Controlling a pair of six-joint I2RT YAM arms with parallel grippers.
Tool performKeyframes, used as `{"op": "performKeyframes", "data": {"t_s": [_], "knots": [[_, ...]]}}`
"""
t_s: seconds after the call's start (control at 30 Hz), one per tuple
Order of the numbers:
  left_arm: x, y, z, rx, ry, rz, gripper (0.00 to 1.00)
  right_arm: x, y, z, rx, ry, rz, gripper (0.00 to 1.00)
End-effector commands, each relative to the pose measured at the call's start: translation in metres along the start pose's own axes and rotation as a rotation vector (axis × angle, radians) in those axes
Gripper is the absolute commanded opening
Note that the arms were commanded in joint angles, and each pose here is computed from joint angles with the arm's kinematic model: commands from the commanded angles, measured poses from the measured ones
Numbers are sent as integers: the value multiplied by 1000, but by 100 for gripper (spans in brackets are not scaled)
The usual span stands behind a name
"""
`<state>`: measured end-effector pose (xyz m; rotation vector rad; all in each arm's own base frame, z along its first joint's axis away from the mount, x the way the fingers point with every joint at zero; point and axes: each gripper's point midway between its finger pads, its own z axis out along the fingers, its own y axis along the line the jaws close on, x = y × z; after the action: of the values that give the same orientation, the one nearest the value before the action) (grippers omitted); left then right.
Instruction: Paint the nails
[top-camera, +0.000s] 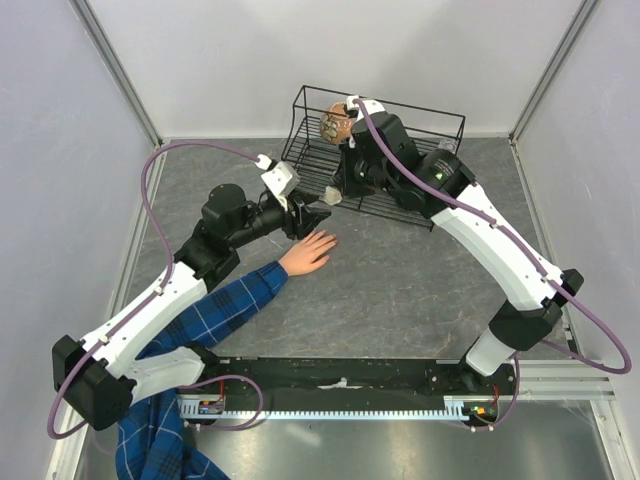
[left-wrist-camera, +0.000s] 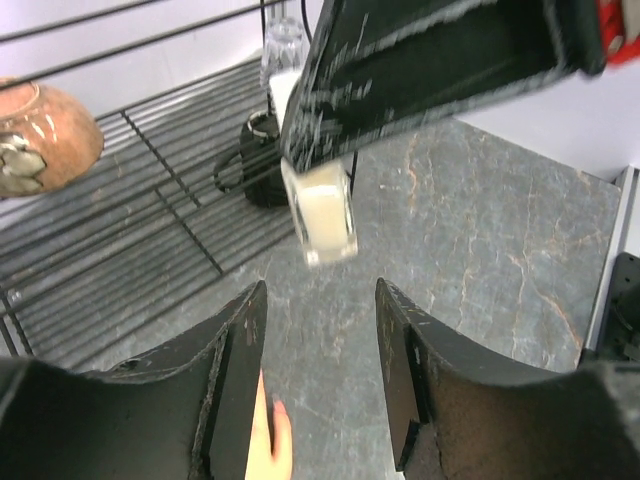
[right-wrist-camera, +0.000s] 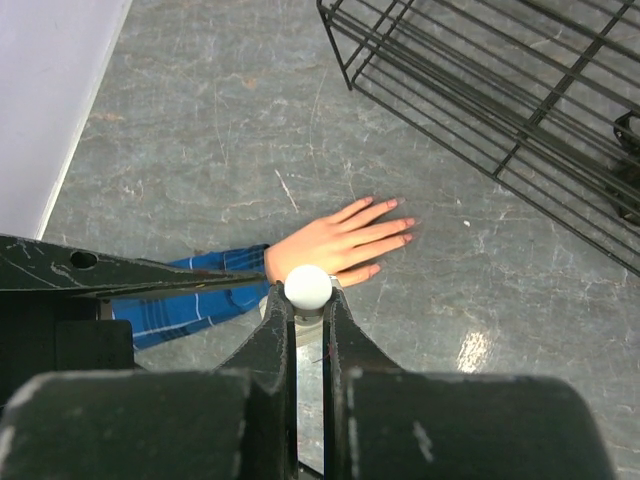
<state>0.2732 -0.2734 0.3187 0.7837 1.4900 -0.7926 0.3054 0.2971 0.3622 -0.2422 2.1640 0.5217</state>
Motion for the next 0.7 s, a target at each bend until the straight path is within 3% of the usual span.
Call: {"op": "performKeyframes", "data": {"t_s": [0.0,0.67], "knots": [[-42,1,10,6,-125,82,55,-20,8,-11,-41,-41,10,0],[-62,13,34,-10,-187,111,43,-29,17,-13,-85,-39,43,0]]}}
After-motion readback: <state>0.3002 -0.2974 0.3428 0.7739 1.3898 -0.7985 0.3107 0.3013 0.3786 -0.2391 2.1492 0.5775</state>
